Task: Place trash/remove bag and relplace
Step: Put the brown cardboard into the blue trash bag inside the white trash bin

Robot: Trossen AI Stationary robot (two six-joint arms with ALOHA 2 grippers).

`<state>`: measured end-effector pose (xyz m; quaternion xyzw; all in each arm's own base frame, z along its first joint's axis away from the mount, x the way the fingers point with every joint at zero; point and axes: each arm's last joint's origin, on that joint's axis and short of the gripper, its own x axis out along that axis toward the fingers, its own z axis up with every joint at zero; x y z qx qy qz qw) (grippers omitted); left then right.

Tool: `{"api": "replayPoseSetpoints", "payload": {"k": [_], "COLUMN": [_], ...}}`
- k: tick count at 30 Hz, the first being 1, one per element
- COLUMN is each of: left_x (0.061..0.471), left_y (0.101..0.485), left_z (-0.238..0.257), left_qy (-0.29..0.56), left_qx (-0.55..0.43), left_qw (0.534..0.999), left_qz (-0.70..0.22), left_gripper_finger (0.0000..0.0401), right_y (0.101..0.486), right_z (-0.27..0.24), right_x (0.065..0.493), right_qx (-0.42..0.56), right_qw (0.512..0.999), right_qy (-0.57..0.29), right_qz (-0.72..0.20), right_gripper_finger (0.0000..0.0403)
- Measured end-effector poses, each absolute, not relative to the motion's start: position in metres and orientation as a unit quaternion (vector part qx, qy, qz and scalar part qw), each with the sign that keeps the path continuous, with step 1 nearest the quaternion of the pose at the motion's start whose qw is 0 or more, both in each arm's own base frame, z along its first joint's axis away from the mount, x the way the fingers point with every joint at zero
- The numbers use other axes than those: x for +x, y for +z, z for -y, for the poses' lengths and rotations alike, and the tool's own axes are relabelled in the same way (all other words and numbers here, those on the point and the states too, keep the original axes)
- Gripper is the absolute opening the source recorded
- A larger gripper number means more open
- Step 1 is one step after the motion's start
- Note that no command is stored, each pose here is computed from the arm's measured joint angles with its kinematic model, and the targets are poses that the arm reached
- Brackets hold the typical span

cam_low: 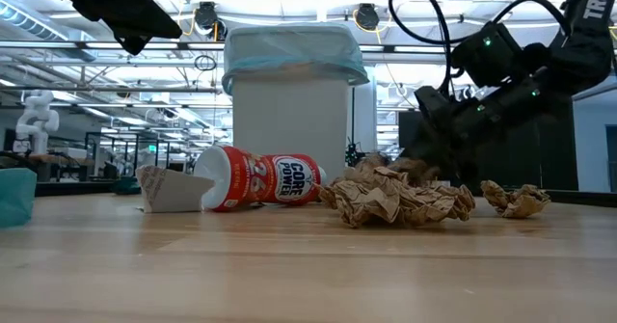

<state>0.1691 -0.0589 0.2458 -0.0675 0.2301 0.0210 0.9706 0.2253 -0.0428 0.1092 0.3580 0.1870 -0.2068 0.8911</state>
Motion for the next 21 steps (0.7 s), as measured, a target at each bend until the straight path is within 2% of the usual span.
{"api": "replayPoseSetpoints", "payload": {"k": [3, 5, 21], "left_x": [0.169, 0.169, 0.169], "left_y": [0.246, 0.246, 0.246], "left_z": [0.059, 0.059, 0.059], "left_qy": [0.021, 0.021, 0.021], "left_qx": [-0.067, -0.067, -0.067], "left_qw": [0.971, 0.971, 0.971], "left_qz": [-0.230, -0.230, -0.231], "left_gripper_finger": [0.0018, 0.0018, 0.0018], "right_y": [0.110, 0.113, 0.137], "right_z": [0.041, 0.039, 0.022], "right_x": [0.226, 0.228, 0.235], "right_qx": [0.351, 0.347, 0.336], "right_qw": [0.896, 0.902, 0.930], "right_qy": [-0.197, -0.187, -0.116], "right_qz": [-0.185, -0.175, -0.096], "right_gripper_finger": [0.0029, 0.0009, 0.0000]}}
